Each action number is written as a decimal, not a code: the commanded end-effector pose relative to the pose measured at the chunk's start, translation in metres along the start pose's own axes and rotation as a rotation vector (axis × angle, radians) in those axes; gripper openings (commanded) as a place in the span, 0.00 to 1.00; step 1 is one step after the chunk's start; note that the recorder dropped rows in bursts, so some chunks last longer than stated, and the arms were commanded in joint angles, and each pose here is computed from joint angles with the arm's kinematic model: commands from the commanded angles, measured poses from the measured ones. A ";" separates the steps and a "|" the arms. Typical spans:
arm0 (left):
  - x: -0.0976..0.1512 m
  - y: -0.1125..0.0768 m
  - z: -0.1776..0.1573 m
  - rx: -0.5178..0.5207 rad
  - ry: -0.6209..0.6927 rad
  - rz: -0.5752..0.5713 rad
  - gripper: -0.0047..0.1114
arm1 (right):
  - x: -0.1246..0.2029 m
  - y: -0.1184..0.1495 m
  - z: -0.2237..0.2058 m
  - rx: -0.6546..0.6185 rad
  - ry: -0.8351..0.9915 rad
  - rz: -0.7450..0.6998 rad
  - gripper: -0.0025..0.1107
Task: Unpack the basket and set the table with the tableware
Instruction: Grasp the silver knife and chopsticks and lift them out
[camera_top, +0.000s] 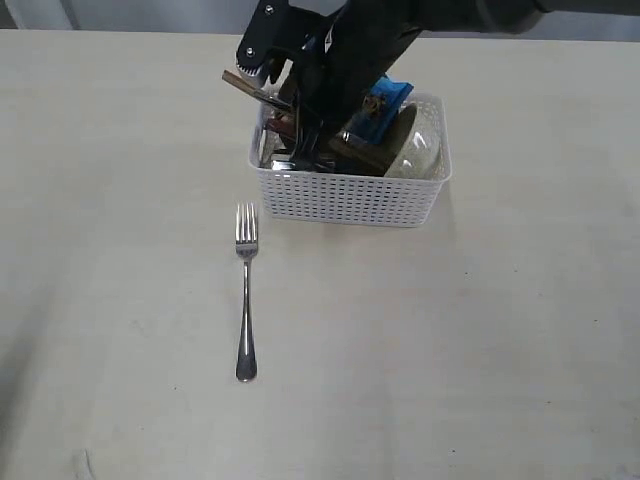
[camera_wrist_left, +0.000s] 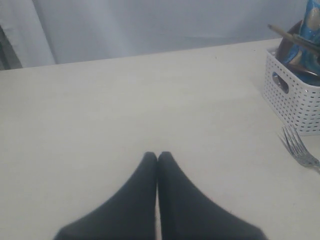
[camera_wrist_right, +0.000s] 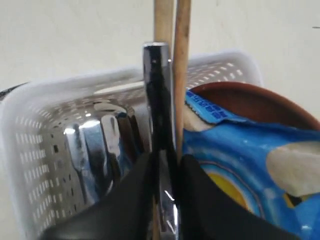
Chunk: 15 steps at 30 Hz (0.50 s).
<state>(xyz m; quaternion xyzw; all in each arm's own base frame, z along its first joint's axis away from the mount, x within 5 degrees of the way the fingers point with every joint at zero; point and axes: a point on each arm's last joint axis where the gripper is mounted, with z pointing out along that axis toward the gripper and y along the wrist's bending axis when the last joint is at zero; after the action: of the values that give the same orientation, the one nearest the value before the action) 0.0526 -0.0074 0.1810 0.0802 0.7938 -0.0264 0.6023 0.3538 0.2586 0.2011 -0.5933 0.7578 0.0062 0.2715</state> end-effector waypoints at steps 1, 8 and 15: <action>0.000 0.000 0.000 -0.003 -0.004 0.000 0.04 | -0.006 -0.007 -0.017 0.051 -0.056 0.017 0.02; 0.000 0.000 0.000 -0.003 -0.004 0.000 0.04 | -0.010 -0.010 -0.031 0.072 -0.082 0.015 0.02; 0.000 0.000 0.000 -0.003 -0.004 0.000 0.04 | -0.010 -0.008 -0.033 0.060 -0.077 0.028 0.02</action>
<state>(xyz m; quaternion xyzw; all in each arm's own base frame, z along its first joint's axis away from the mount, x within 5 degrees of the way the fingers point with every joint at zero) 0.0526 -0.0074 0.1810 0.0802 0.7938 -0.0264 0.6023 0.3503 0.2561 0.2291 -0.5803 0.7524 0.0073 0.3115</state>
